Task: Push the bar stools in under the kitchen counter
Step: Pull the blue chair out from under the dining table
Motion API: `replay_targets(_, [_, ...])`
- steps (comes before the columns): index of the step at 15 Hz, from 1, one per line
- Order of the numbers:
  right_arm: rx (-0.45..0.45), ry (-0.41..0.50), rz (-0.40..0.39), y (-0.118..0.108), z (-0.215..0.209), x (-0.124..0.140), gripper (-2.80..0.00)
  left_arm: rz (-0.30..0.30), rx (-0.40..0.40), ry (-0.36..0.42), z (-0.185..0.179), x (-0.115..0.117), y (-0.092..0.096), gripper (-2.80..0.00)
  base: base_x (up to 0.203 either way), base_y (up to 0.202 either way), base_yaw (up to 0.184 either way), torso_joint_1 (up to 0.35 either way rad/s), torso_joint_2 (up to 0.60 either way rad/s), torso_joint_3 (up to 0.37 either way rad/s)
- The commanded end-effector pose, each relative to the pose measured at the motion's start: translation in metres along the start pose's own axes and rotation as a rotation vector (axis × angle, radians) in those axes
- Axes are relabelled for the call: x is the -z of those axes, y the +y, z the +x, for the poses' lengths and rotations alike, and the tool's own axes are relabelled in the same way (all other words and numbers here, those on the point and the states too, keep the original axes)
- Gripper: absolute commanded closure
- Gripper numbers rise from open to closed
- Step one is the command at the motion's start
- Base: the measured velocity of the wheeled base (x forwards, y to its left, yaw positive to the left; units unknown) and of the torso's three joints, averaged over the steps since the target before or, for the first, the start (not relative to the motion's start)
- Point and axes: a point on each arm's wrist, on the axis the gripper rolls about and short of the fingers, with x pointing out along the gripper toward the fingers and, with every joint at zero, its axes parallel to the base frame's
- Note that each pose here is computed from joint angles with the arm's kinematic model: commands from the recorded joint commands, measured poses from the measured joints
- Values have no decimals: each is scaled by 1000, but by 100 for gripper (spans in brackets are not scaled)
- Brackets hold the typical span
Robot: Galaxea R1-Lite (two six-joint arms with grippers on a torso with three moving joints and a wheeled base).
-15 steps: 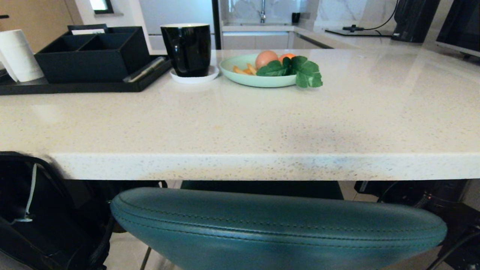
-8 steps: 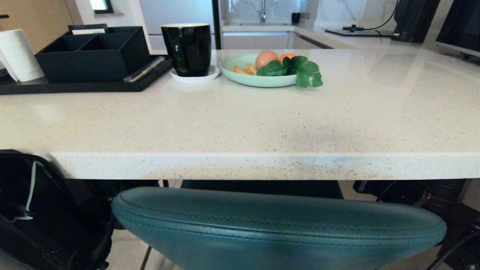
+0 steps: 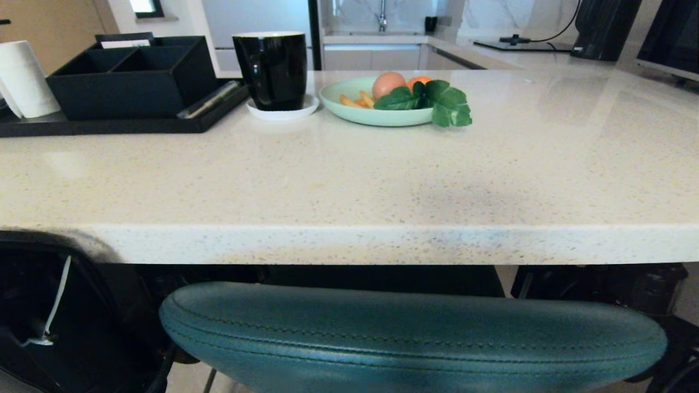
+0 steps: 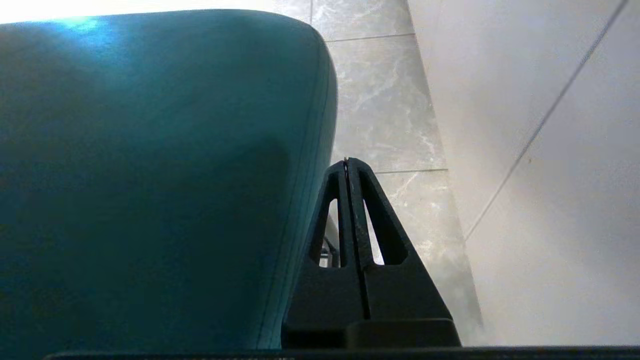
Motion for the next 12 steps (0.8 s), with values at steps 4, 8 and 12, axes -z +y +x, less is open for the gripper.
replay_targets(4, [0, 17, -4, -1, -5, 4, 0, 10, 5, 32, -11, 5, 3, 0, 0, 0, 0, 0, 0, 0])
replay_targets(8, [12, 24, -11, 1, -9, 7, 0, 27, 14, 88, -23, 15, 4, 0, 0, 0, 0, 0, 0, 0])
replay_targets(12, [11, 26, -13, 3, -10, 8, 0, 30, 13, 92, -23, 16, 4, 0, 0, 0, 0, 0, 0, 0])
